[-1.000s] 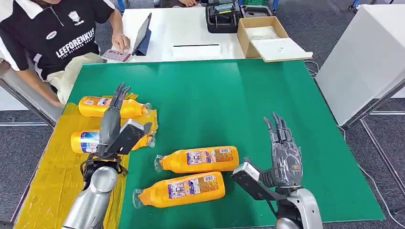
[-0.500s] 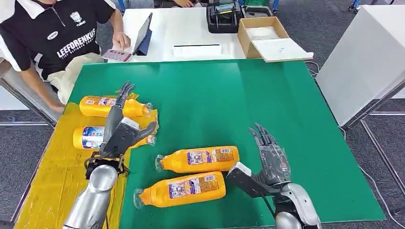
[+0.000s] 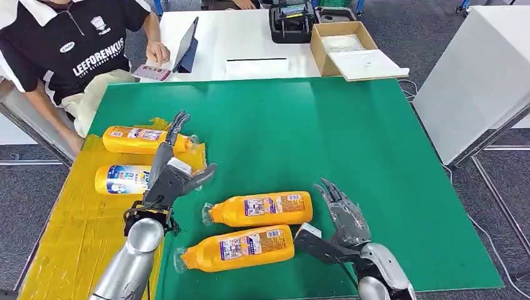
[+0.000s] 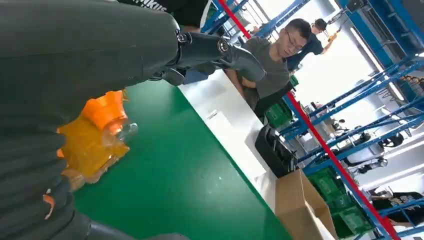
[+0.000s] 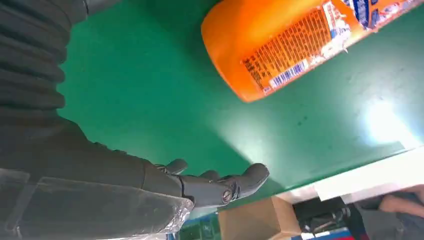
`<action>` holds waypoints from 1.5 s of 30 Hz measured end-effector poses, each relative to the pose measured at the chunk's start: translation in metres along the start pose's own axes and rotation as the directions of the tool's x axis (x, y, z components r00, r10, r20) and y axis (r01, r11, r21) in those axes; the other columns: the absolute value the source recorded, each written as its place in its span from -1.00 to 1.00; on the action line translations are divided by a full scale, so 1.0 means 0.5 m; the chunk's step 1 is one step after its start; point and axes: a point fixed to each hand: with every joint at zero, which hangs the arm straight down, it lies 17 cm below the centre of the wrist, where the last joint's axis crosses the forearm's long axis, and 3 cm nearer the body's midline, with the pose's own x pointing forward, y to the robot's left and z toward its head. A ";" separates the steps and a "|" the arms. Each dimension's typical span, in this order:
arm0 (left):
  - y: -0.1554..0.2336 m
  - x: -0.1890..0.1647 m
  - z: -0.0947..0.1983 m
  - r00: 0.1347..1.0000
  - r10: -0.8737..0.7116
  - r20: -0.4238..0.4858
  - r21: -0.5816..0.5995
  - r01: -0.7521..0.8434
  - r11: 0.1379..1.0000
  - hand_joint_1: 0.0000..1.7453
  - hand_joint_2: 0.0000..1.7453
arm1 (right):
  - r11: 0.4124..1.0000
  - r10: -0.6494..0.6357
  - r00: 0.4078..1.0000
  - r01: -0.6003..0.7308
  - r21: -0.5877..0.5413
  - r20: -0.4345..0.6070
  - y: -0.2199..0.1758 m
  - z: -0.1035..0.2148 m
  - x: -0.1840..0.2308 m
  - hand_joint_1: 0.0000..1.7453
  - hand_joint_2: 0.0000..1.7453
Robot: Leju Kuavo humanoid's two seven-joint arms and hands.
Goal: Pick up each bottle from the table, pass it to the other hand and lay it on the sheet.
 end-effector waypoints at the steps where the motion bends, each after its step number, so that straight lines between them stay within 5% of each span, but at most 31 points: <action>1: -0.002 0.000 0.002 1.000 0.001 -0.001 -0.002 -0.001 1.000 -1.00 1.00 | 1.000 0.006 1.000 -0.006 0.004 -0.007 0.003 -0.001 -0.004 -1.00 1.00; 16: -0.020 -0.025 0.027 1.000 -0.002 -0.018 -0.015 0.002 1.000 -1.00 1.00 | 0.927 0.321 0.942 -0.334 -0.171 -0.099 -0.039 -0.023 0.034 -1.00 1.00; 45: -0.022 -0.055 0.048 0.998 0.046 -0.050 -0.001 -0.047 0.999 -1.00 1.00 | 0.909 0.399 0.915 -0.404 -0.106 -0.063 -0.025 -0.066 0.068 -1.00 1.00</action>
